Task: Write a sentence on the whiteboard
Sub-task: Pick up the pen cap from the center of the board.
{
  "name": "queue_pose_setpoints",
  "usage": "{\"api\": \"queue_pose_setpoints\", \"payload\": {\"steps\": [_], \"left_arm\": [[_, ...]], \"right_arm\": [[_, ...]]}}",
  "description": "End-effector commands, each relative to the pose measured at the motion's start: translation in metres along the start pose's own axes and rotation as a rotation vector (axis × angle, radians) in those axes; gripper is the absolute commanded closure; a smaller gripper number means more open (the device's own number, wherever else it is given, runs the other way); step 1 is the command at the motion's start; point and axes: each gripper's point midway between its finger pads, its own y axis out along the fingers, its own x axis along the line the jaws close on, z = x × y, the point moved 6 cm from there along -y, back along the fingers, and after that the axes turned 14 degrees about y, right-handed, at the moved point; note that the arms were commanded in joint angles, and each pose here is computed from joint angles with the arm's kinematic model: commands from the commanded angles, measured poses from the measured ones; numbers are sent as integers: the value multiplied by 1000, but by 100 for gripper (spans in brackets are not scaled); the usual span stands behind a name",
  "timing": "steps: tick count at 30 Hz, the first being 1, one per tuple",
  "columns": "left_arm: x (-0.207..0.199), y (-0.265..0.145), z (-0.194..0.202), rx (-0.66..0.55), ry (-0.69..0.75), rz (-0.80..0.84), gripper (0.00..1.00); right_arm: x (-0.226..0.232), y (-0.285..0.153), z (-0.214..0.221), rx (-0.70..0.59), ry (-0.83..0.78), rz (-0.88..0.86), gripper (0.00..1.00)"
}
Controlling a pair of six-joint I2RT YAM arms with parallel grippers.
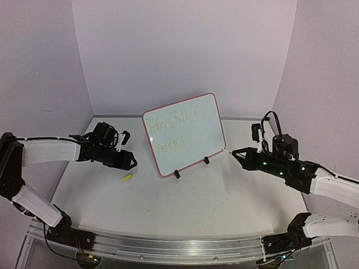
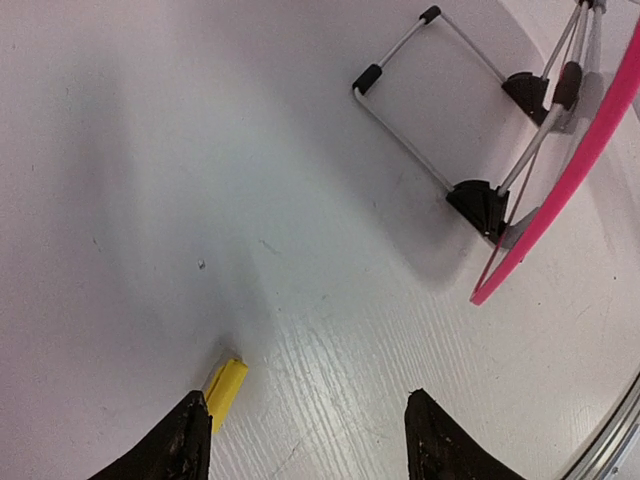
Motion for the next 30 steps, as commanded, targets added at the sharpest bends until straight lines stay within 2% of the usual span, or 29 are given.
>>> {"api": "queue_pose_setpoints", "payload": {"steps": [1,11,21,30], "left_arm": [[11,4,18,46,-6,-97,36],[13,21,41,145,-14,-90,48],[18,40,52,225,-8,-112,52],[16,47,54,250,3,-120,58]], "right_arm": [[0,-7,-2,-20,27,-7,100],[-3,-6,1,-16,36,7,100],[-6,-6,2,-18,46,17,100],[-8,-6,3,-18,48,28,100]]}}
